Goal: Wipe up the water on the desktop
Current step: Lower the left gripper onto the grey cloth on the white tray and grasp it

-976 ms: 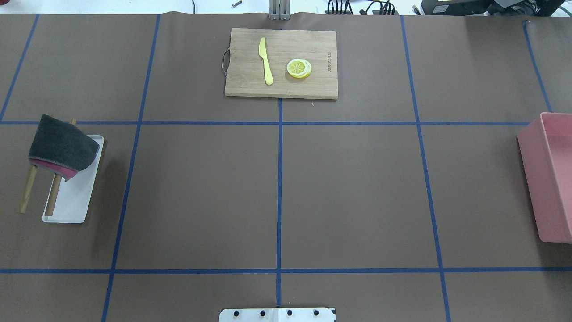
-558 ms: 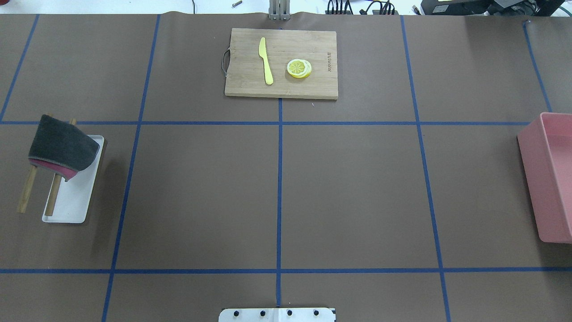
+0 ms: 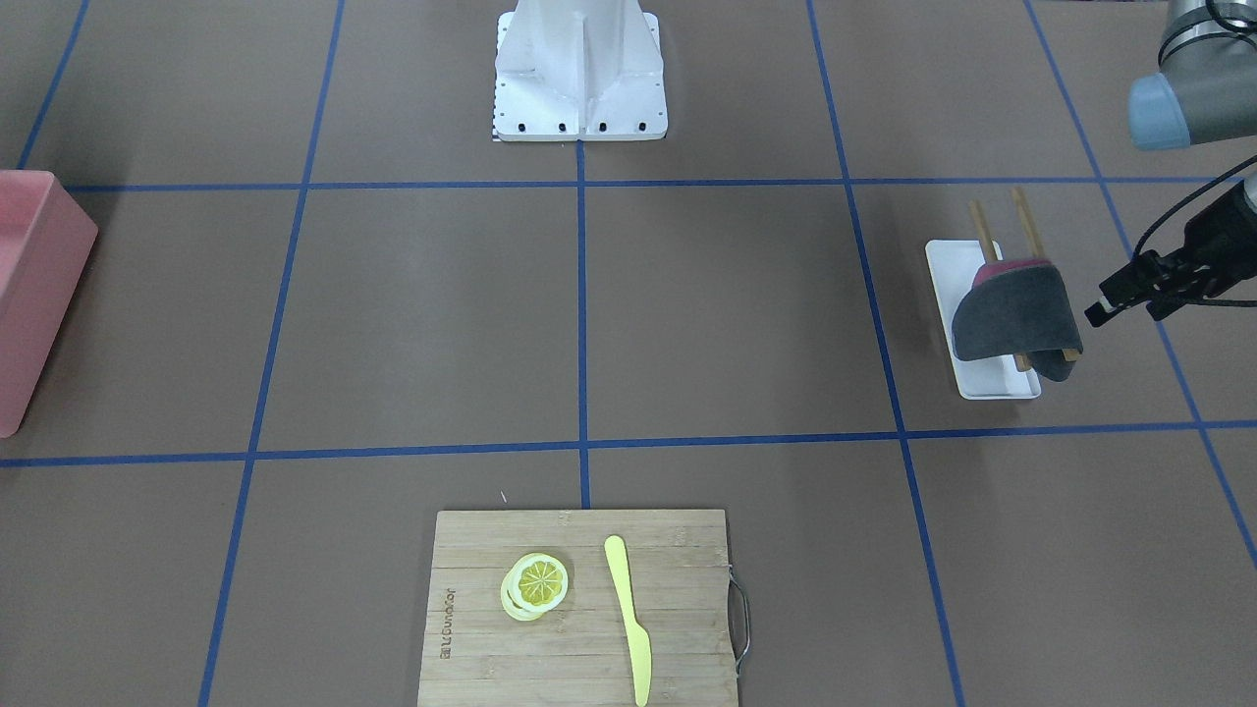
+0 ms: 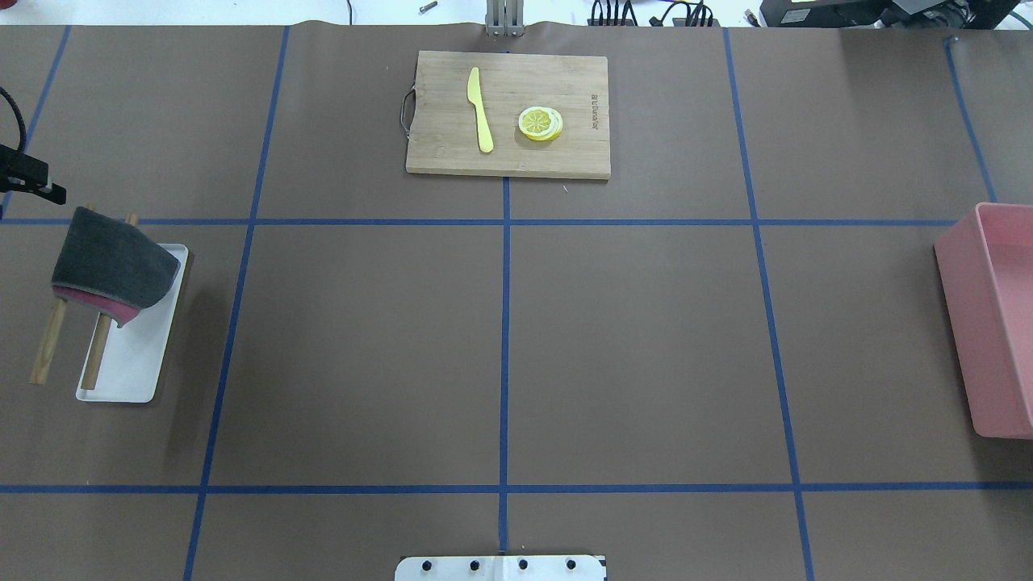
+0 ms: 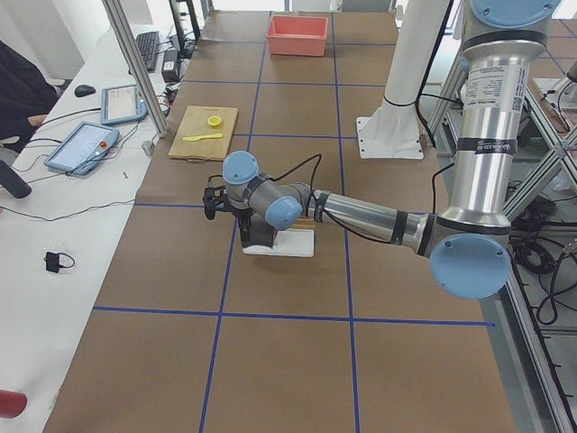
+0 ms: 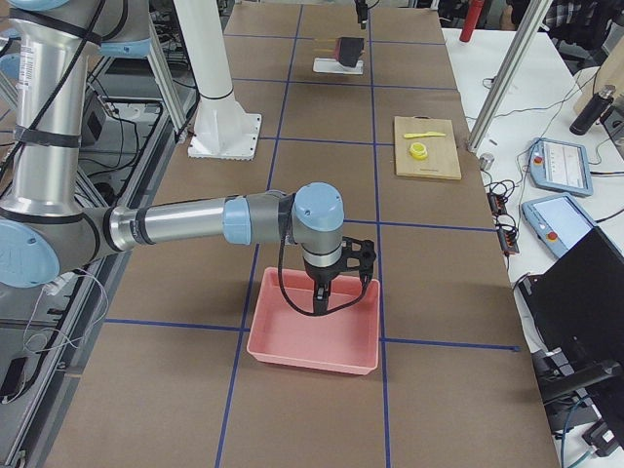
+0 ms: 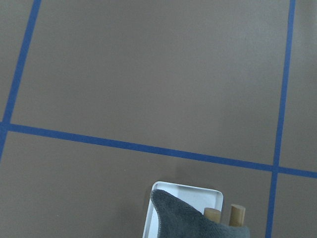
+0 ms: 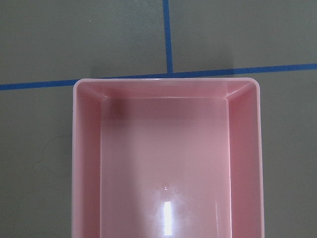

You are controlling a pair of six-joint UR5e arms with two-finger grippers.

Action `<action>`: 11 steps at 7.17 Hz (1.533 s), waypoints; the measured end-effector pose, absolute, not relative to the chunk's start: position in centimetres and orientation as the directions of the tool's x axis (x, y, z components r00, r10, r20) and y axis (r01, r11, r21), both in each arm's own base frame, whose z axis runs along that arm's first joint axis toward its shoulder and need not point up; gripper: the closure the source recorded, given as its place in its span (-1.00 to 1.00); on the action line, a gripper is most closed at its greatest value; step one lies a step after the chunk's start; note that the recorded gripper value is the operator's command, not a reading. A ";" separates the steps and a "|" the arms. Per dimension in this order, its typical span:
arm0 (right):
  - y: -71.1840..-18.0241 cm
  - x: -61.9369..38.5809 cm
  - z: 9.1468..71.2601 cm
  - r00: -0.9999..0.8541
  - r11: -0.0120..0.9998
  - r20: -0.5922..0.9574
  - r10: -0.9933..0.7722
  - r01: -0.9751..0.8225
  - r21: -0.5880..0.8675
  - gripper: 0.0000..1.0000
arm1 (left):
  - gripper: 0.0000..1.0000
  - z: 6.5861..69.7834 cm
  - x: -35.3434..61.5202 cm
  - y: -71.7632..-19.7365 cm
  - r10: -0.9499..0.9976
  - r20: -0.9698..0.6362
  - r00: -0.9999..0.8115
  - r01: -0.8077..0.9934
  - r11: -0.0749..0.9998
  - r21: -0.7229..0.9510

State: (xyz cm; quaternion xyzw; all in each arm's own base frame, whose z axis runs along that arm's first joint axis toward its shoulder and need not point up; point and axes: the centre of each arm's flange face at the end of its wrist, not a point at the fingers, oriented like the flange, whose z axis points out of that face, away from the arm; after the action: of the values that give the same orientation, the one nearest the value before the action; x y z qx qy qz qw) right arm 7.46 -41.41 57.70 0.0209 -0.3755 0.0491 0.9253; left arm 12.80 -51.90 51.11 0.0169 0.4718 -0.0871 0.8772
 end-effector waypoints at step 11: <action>-43.1 7.0 55.7 0.655 0.991 0.749 0.096 -0.132 -0.011 -1.00 | 1.00 50.0 14.4 -49.7 -0.104 -0.861 0.498 0.093 0.993 -0.066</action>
State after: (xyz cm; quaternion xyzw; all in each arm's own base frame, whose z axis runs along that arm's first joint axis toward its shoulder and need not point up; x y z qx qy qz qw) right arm 7.00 -43.09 55.71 0.0222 -0.4103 0.0627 0.9095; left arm 14.39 -49.70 49.97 -0.0054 0.4979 -0.0570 0.8653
